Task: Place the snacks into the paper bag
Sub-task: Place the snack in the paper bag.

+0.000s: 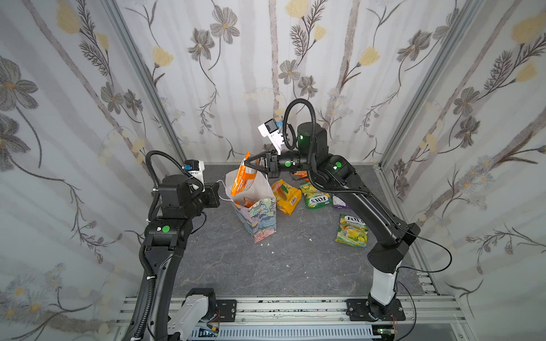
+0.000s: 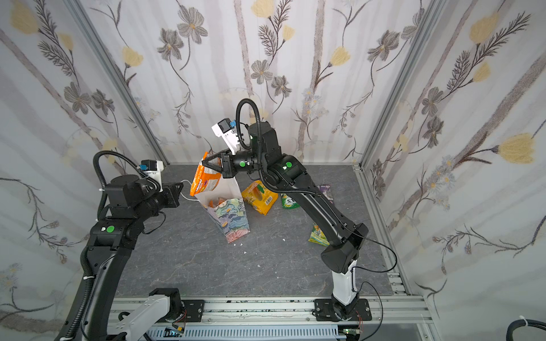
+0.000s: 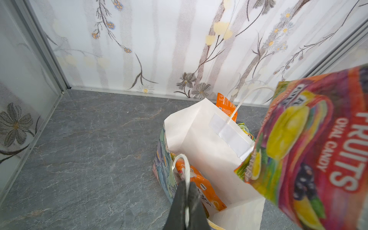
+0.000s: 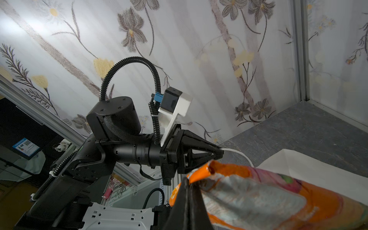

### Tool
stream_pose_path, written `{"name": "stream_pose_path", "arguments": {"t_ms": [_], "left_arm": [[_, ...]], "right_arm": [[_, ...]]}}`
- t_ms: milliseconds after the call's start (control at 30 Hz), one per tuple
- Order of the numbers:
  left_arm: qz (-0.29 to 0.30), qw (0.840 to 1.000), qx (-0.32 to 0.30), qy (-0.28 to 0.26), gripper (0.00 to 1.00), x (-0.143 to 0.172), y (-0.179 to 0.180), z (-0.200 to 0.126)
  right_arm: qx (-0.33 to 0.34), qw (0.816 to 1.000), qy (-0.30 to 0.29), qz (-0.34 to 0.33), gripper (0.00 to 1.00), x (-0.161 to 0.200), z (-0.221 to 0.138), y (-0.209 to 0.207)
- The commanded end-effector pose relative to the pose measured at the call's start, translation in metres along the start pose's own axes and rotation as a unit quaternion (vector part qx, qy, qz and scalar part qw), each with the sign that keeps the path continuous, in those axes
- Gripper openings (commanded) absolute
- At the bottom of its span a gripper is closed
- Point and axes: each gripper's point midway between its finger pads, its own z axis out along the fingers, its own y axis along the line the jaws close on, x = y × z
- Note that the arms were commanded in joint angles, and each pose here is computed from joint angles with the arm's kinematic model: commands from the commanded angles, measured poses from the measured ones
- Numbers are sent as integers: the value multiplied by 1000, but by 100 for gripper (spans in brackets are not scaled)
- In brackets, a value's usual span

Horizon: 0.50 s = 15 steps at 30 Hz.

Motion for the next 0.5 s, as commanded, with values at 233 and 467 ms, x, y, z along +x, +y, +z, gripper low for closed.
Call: {"name": "stream_pose_path", "arguments": {"t_ms": [233, 467], "left_arm": [[12, 1000, 2, -6, 0, -3, -1, -1], [11, 1000, 0, -4, 0, -3, 0, 0]], "right_arm": [[-13, 999, 43, 16, 0, 27, 25, -29], [19, 998, 55, 31, 0, 34, 27, -68]]}}
